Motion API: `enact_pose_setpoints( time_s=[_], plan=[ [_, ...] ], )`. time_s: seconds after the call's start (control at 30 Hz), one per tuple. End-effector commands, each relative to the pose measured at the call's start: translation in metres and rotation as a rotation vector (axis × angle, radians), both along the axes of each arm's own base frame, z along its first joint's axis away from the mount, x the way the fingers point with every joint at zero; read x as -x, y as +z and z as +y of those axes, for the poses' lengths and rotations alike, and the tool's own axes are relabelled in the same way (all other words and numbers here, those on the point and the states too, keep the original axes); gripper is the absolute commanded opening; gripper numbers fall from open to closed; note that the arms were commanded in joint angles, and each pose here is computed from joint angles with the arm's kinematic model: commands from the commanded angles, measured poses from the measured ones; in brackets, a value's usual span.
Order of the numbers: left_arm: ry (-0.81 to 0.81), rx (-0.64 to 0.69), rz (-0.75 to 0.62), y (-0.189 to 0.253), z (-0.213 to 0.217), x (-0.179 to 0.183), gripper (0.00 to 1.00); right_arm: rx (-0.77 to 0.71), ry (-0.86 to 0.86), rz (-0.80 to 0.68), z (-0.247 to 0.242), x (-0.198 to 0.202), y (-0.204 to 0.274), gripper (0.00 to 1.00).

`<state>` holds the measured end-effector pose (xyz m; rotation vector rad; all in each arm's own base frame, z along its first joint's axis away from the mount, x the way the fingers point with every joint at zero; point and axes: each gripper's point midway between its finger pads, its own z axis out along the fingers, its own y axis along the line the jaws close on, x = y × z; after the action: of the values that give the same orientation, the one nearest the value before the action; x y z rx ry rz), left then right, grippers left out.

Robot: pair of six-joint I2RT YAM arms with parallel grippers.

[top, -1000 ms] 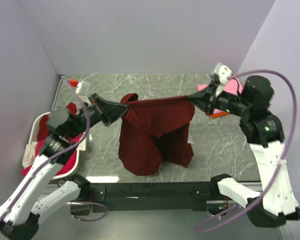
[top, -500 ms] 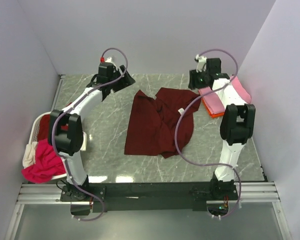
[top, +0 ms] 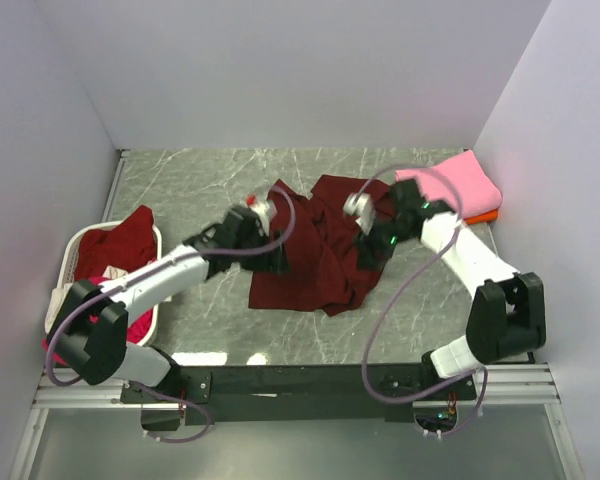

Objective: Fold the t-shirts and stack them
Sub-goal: Flatten the tshirt out

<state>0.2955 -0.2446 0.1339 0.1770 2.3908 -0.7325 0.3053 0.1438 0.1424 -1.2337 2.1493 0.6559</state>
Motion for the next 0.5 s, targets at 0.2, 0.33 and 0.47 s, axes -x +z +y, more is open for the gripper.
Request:
enact_pose_setpoints(
  time_s=[0.2,0.33,0.47],
  plan=[
    [0.066,-0.264,0.056,-0.067,0.016,0.064,0.7,0.115,0.255,-0.149,0.024,0.073,-0.05,0.6],
    [0.106,-0.281,0.038,-0.078,0.014,0.071,0.7,0.169,0.187,-0.142,0.028,0.063,-0.062,0.59],
    [0.118,-0.317,0.036,-0.09,0.015,0.066,0.69,0.216,0.078,-0.174,0.026,0.041,-0.063,0.57]
  ],
)
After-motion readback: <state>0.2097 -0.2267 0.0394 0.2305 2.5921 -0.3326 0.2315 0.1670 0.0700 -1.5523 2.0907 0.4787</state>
